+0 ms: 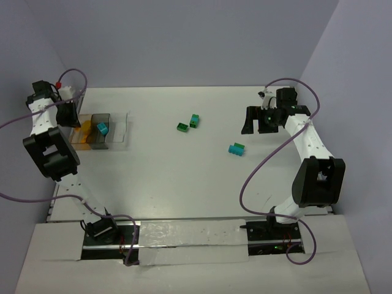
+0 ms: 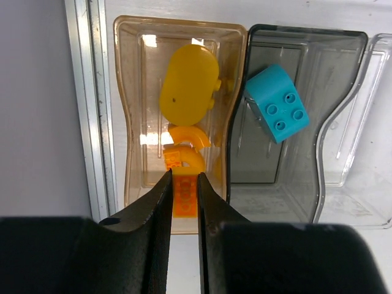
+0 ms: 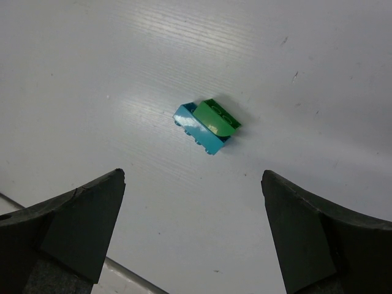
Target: Sort the legos into containers by color
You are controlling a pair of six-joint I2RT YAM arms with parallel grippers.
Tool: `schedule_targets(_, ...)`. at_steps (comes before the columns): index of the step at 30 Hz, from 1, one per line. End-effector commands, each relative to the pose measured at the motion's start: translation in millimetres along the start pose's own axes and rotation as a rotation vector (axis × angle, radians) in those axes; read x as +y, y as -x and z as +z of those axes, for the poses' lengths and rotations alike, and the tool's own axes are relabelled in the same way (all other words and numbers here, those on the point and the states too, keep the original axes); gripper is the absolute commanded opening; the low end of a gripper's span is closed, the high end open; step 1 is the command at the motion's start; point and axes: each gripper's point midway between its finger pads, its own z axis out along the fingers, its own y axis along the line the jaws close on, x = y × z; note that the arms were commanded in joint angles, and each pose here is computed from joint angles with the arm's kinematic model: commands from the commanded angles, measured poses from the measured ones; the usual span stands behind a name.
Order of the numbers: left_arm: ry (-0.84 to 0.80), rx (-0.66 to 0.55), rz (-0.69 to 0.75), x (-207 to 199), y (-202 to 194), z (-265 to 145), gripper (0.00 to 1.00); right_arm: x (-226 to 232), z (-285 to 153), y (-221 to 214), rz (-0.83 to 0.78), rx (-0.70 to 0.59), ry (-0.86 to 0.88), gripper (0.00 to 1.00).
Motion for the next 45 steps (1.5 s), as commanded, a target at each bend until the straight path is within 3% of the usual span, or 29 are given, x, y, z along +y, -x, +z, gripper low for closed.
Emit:
schedule_targets(1,0.030,-0.013,0.014,9.2,2.1,5.3,0.21,4.2,-3.0,13.4,-0.035,-0.025,0.010,1.00)
schedule_targets(6,0.033,0.000,0.005,11.1,-1.9,10.8,0.34,3.9,-3.1,13.9,-0.037,-0.025,0.008,1.00)
schedule_targets(10,0.016,-0.012,0.007,8.3,1.4,8.4,0.53,3.4,-3.1,14.4,-0.040,-0.024,0.003,1.00)
schedule_targets(12,0.004,-0.037,0.012,5.3,7.5,2.4,0.71,2.8,-3.7,13.9,-0.042,-0.023,-0.001,1.00)
schedule_targets(16,-0.016,-0.115,0.029,-1.7,33.3,-21.9,0.87,0.6,-4.9,13.4,-0.047,-0.023,-0.016,1.00)
schedule_targets(21,-0.056,-0.215,0.126,-37.8,67.6,-68.3,0.91,-9.4,-4.4,6.9,-0.077,0.003,-0.064,1.00)
schedule_targets(25,-0.119,-0.291,0.301,-118.2,79.2,-99.7,0.92,-26.2,-2.3,-6.0,-0.126,0.058,-0.133,1.00)
schedule_targets(31,-0.357,-0.298,0.433,-235.3,50.9,-103.4,0.92,-21.5,7.8,-8.6,-0.106,0.135,-0.094,0.92)
schedule_targets(34,-0.365,-0.334,0.433,-253.0,49.3,-108.7,0.92,-10.0,14.6,-7.2,-0.089,0.160,-0.055,0.91)
schedule_targets(41,-0.440,-0.291,0.437,-278.5,28.3,-97.6,0.92,19.8,41.8,-8.8,-0.400,0.198,-0.086,0.92)
schedule_targets(45,-0.510,-0.270,0.428,-288.6,19.5,-99.2,0.93,23.9,63.4,-13.7,-0.465,0.278,-0.059,0.93)
